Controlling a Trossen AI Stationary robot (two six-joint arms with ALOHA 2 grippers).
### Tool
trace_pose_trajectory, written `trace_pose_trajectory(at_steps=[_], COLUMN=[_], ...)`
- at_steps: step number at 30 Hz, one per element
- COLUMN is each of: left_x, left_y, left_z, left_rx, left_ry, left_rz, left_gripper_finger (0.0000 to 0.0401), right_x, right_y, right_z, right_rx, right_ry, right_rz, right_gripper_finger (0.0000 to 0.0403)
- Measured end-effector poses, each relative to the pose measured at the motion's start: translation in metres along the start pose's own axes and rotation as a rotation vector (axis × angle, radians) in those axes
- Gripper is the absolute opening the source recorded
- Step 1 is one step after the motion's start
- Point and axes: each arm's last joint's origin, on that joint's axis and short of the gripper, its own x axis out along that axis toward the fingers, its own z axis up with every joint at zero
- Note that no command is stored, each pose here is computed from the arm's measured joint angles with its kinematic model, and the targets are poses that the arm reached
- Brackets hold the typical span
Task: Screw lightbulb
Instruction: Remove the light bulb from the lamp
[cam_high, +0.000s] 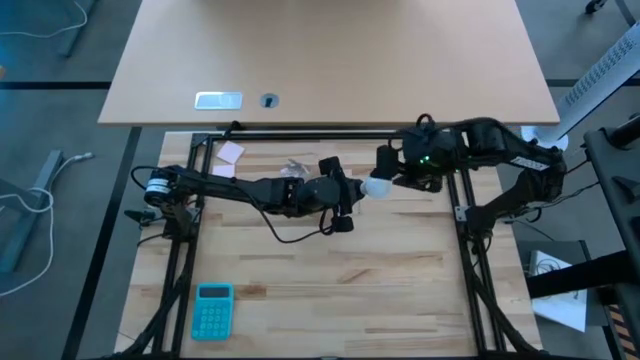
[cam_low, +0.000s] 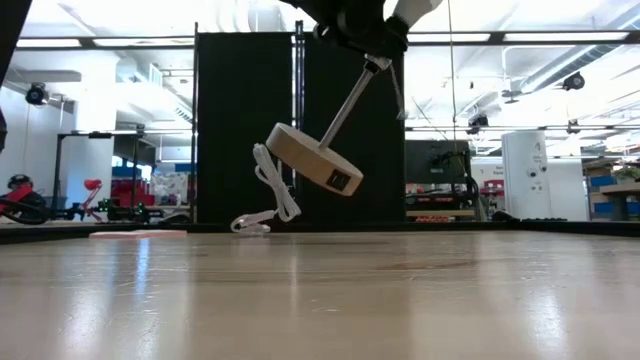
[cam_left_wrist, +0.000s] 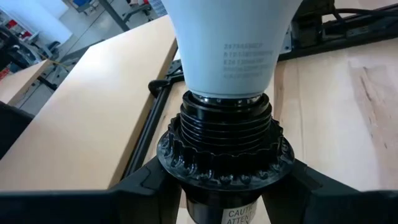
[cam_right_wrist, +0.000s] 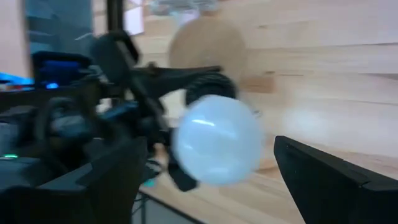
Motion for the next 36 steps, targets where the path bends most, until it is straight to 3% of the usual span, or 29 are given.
trace_pose_trajectory(at_steps=[7,14,28,36], left_x=[0.0,0.0,-0.003,-0.005], left_y=[0.0,-0.002,-0.006,-0.009], left_z=[-0.001,-0.001,0.001,0.002], left_rx=[-0.032,-0.035,-0.039,-0.031], left_ry=[0.003,0.001,-0.004,-0.009], left_rz=[0.0,-0.004,-0.013,-0.02], left_gripper_finger=[0.0163,0.0163,0.0163,0.0163], right_x=[0.022,0.029,0.038,0.035], right_y=[0.0,0.005,0.009,0.007], right_z=[-0.006,-0.005,-0.004,-0.003], right_rx=[-0.014,0.004,-0.077,0.0], right_ry=[0.103,0.094,0.104,0.128], right_rz=[-0.119,-0.113,-0.107,-0.106], right_gripper_finger=[0.0346,0.0346,0.0346,0.0346])
